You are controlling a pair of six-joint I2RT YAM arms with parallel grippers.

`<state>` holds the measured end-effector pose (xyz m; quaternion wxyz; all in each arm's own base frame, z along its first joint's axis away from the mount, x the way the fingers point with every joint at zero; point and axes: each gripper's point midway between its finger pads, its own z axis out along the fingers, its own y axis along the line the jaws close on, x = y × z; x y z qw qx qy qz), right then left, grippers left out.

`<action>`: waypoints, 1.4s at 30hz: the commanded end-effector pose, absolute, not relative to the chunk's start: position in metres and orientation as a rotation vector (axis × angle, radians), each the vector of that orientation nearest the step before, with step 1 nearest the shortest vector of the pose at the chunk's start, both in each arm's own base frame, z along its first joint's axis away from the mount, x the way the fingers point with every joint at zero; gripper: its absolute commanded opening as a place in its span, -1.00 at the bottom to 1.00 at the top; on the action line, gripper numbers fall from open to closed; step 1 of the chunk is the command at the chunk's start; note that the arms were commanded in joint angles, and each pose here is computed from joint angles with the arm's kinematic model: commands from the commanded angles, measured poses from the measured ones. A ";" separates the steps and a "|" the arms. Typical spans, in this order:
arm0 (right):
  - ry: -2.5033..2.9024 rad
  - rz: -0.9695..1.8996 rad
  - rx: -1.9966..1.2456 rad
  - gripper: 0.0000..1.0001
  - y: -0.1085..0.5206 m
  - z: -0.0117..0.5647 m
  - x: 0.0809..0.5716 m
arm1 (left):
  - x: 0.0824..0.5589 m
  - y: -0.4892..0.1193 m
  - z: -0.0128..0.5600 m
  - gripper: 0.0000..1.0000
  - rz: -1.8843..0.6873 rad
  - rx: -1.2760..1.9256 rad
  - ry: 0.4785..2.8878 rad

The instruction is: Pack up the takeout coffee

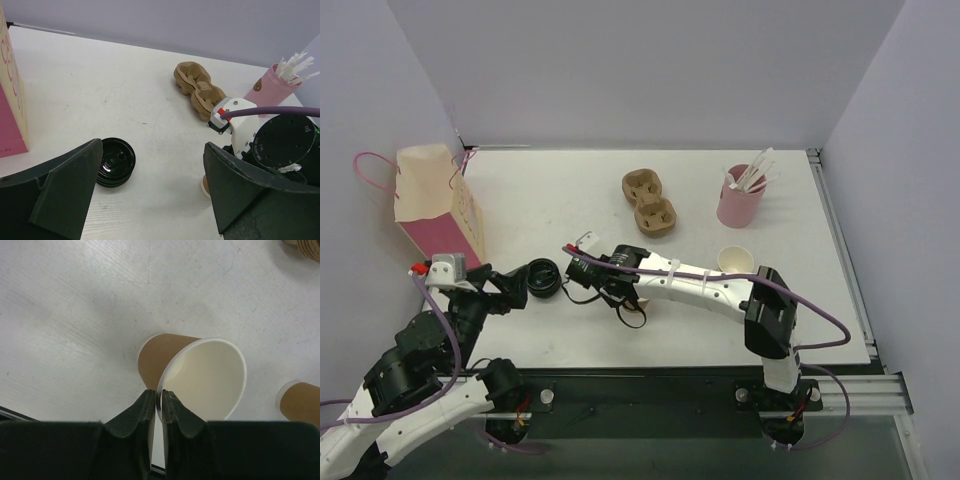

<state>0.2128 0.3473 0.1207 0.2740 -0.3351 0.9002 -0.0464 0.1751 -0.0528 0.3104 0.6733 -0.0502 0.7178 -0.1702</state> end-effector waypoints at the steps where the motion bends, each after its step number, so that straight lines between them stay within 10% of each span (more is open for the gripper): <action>1: 2.430 -0.177 -0.926 -0.64 0.331 0.127 0.206 | 0.175 -0.050 0.312 0.83 -0.364 -0.105 1.617; 16: 2.443 -0.161 -0.674 -0.46 0.269 0.172 0.246 | 0.178 -0.059 0.307 0.83 -0.346 -0.064 1.644; 42: 2.644 -0.578 -0.193 -0.53 0.089 0.090 0.312 | 0.235 -0.108 0.216 0.66 0.083 0.125 2.103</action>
